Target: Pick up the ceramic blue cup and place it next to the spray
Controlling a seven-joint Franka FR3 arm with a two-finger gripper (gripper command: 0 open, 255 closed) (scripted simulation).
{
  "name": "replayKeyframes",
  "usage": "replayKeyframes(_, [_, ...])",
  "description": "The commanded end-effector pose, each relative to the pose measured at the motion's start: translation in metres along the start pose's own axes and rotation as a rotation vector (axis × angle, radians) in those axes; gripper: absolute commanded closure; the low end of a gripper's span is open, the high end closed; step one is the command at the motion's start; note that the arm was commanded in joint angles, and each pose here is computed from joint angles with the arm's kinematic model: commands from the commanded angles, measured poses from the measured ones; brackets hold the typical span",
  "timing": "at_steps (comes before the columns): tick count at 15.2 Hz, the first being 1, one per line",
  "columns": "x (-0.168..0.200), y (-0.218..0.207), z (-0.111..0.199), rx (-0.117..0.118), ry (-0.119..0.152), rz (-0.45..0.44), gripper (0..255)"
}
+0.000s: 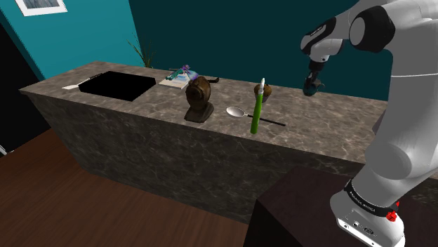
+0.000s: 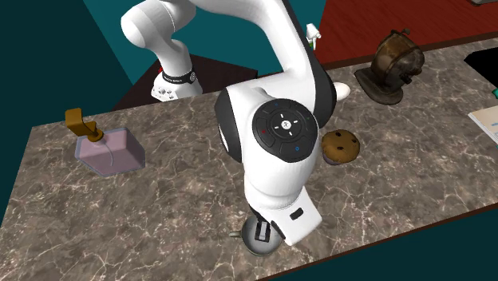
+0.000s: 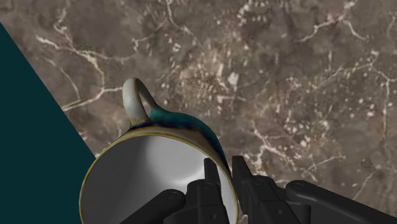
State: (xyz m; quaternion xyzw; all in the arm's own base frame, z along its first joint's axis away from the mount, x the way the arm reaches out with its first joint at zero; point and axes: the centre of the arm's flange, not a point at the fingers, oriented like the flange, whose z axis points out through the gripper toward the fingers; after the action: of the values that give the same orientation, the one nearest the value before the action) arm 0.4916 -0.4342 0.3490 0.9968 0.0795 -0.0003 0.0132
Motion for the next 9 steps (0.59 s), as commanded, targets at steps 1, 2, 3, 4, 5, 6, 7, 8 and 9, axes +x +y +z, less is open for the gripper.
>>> replayKeyframes(1, [0.000,0.001,-0.008,0.000,0.000,0.000,255])
replayKeyframes(2, [0.000,0.001,-0.013,0.000,0.000,0.000,255])
replayKeyframes(3, [0.000,0.001,-0.018,0.000,0.000,0.000,255])
replayKeyframes(4, [0.000,0.001,-0.024,0.000,0.000,0.000,255])
replayKeyframes(5, [0.000,0.001,-0.029,0.000,0.000,0.000,255])
replayKeyframes(6, [0.000,0.002,-0.034,0.000,0.000,0.000,255])
replayKeyframes(7, [0.000,0.002,-0.040,0.000,0.000,0.000,255])
replayKeyframes(8, [0.000,0.002,-0.045,0.000,0.000,0.000,255])
replayKeyframes(9, [0.000,0.002,-0.050,0.000,0.000,0.000,255])
